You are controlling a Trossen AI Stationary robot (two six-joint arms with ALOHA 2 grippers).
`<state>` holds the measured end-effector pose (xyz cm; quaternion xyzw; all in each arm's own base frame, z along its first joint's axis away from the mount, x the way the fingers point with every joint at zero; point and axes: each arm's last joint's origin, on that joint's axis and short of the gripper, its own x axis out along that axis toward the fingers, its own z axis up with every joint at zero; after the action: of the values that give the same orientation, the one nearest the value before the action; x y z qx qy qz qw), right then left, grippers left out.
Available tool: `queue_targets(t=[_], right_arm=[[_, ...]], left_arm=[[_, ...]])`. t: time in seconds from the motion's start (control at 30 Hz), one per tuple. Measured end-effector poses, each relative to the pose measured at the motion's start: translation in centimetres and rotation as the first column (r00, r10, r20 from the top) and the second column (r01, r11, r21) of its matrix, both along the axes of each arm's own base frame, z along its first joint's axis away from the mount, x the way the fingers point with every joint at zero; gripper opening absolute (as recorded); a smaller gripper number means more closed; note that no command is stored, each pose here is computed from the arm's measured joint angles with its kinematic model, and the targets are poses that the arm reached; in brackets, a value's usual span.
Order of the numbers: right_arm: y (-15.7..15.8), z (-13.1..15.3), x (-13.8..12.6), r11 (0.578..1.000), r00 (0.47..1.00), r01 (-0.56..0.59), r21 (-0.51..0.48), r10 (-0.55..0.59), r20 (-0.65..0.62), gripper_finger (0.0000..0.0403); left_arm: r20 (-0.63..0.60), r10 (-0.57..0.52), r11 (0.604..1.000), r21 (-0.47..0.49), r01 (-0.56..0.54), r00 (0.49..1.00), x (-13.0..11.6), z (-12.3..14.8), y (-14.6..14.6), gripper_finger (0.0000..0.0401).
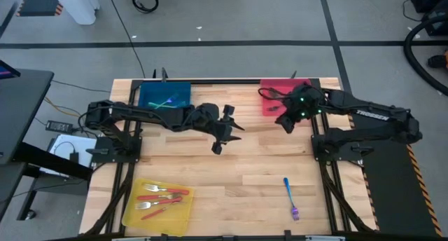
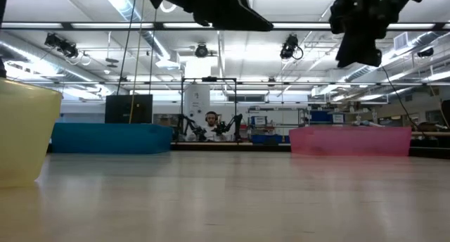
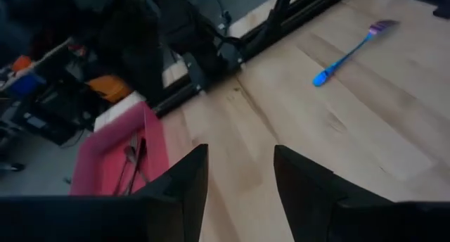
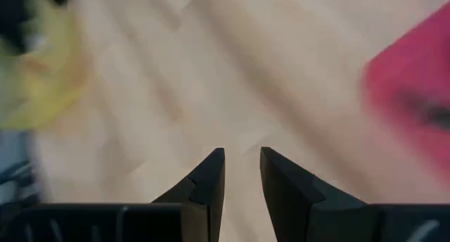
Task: Sort silverware by color (type)
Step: Put the iridescent fork into the blue bin
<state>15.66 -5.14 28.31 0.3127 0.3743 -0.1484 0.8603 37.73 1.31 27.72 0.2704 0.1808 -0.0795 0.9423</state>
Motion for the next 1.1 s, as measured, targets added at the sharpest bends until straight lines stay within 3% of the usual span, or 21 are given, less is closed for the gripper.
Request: queue_targets(t=[0.13,0.27,0.57,0.77,1.1], right_arm=[[1.7,-0.2,0.1,0.986,0.999,-0.006,0.165,0.012,-0.036,0.0100],[3.8,-0.9,0.2,0.968,0.988,0.068,0.243,-0.030,-0.154,0.0100],[9.8,-3.3,1.3,0.934,0.935,0.201,0.296,-0.093,-0.341,0.0100],[13.6,-5.2,2.2,0.927,0.895,0.241,0.287,-0.098,-0.436,0.0100],[20.1,-8.8,3.1,0.901,0.871,0.282,0.328,-0.097,-0.481,0.0100]], left_arm=[[-0.021,0.042,0.999,0.027,-0.042,0.999,0.0,-0.3,0.3,0.0160],[-0.039,0.101,0.994,0.038,-0.099,0.994,-0.1,-0.4,1.1,0.0160],[-0.196,0.189,0.981,-0.003,-0.194,0.962,-1.1,-1.7,3.2,0.0160],[-0.196,0.224,0.966,-0.084,-0.244,0.955,-1.0,-1.7,3.1,0.0160],[-0.213,0.255,0.925,-0.231,-0.302,0.943,-0.9,-1.7,1.9,0.0160]])
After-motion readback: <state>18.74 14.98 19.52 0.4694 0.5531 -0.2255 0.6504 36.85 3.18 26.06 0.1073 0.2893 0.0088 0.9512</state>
